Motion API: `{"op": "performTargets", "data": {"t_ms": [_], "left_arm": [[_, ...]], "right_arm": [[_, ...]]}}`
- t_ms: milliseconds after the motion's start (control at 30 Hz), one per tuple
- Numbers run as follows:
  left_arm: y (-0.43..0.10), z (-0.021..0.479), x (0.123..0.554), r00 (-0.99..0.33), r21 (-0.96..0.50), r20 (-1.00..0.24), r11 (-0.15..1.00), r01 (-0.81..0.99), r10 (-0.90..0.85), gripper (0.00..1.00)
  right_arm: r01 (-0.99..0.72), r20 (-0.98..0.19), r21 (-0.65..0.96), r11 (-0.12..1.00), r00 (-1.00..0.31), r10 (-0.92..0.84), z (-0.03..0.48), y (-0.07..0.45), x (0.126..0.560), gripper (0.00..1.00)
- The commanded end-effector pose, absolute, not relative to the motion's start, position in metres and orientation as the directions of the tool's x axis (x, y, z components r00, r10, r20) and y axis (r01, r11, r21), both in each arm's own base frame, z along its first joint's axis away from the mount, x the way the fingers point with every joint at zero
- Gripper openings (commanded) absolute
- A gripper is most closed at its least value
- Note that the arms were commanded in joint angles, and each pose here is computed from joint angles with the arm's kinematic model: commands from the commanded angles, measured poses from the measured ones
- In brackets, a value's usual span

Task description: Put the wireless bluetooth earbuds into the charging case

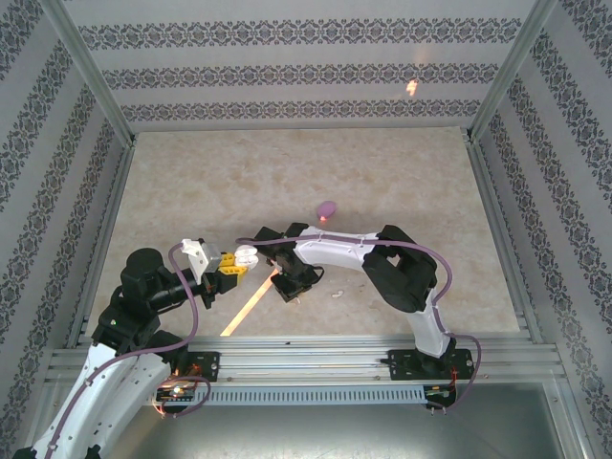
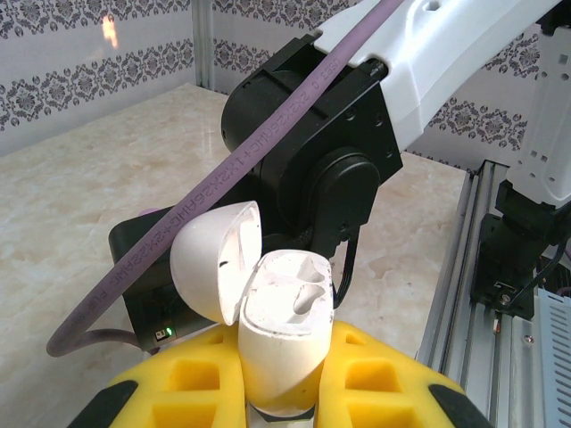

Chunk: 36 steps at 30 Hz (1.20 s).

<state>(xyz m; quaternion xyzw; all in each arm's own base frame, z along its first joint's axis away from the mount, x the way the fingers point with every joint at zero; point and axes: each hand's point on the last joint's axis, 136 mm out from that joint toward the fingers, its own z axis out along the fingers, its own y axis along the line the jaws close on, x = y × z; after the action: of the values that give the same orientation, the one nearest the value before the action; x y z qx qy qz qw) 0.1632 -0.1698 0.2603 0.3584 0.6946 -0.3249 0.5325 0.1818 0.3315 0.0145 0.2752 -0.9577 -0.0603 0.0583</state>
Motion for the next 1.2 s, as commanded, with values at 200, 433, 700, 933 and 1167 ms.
{"op": "performTargets", "data": {"t_ms": [200,433,700,933,1167], "left_arm": [[-0.168,0.277,0.163,-0.143,-0.057,-0.983,0.538,0.841,0.119,0.02],[-0.173,0.294,0.17,-0.117,-0.082,-0.993,0.529,0.845,0.034,0.01],[-0.185,0.318,0.189,-0.082,-0.097,-0.995,0.486,0.868,-0.052,0.0],[-0.2,0.337,0.209,-0.053,-0.089,-0.994,0.428,0.899,-0.096,0.0],[-0.218,0.34,0.23,-0.042,-0.072,-0.996,0.397,0.915,-0.085,0.0]], "right_arm": [[-0.529,0.028,0.126,0.839,-0.843,-0.536,0.03,0.326,0.186,0.19],[-0.43,-0.12,0.197,0.881,-0.902,-0.414,0.071,0.315,0.216,0.17],[-0.373,-0.405,0.201,0.906,-0.873,-0.27,0.159,0.285,0.258,0.15],[-0.369,-0.663,0.221,0.903,-0.736,-0.138,0.245,0.257,0.27,0.14],[-0.479,-0.835,0.239,0.845,-0.546,-0.074,0.325,0.248,0.262,0.13]]}}
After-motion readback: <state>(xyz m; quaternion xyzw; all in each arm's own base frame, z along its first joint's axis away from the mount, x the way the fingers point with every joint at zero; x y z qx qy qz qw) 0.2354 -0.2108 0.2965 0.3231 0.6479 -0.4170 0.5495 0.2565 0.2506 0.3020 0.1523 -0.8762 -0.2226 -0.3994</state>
